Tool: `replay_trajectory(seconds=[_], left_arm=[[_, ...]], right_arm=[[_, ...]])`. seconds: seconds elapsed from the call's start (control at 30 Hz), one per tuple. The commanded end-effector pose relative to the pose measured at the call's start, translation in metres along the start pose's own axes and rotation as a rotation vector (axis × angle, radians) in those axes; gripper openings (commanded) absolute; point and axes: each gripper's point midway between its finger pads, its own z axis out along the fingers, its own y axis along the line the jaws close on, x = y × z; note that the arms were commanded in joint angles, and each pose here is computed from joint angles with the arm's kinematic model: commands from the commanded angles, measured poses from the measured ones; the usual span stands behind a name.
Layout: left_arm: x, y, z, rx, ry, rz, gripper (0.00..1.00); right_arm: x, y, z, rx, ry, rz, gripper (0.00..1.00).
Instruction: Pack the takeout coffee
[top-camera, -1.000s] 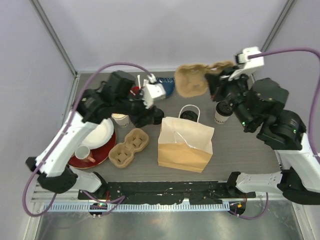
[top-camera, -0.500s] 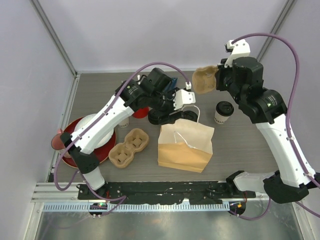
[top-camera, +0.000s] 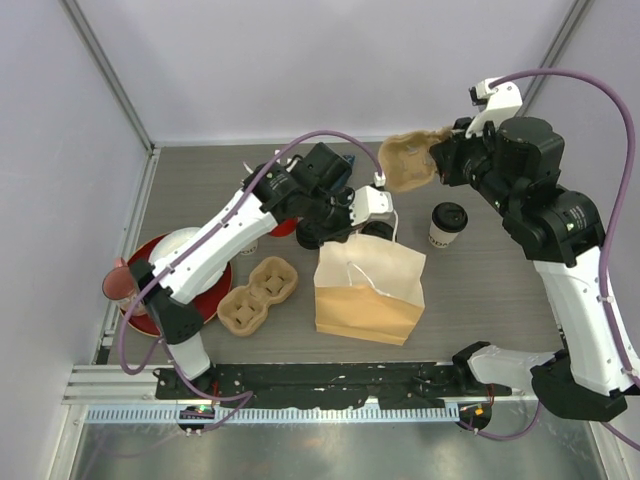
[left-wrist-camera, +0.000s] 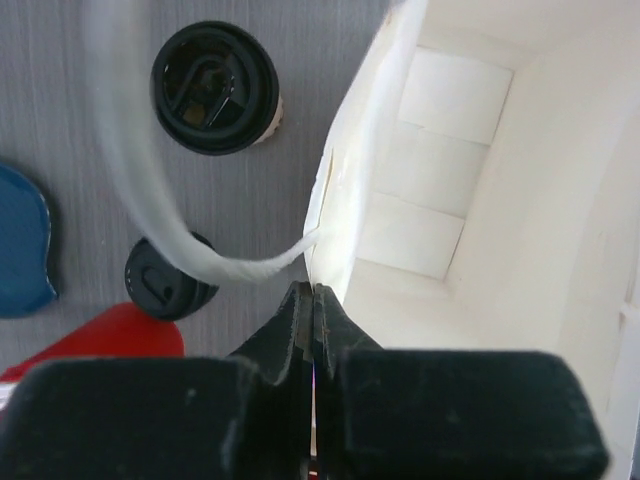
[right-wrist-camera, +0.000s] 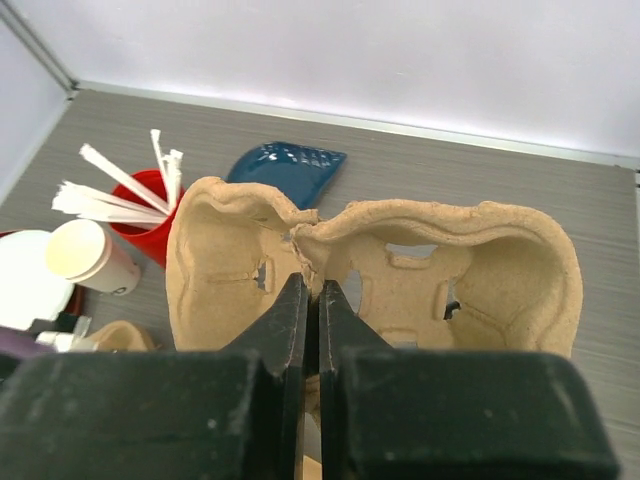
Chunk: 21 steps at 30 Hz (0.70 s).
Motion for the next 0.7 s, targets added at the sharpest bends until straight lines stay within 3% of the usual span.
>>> replay_trajectory(seconds=[0.0,0.13,0.37,0.67], left_arm=[[0.022,-0.014,-0.02,-0.051,0.052,-0.113,0.0],[0.037,0.0,-0.04,-0.241,0.078,-0.261,0.0],[0.054,0.004,-0.065,-0.411,0.02,-0.398,0.0],[0.042,-0.01,-0.05,-0.304,-0.042,-0.491,0.0]], right_arm=[[-0.027,0.023,-0.022,-0.137,-0.068,0.064,0.01],[-0.032,0.057,-0.035,-0.326,-0.048,0.119,0.01],[-0.014,0.069,-0.042,-0.405,0.022,0.104,0.01],[0.04,0.107,-0.04,-0.605,0.192,0.141,0.01]])
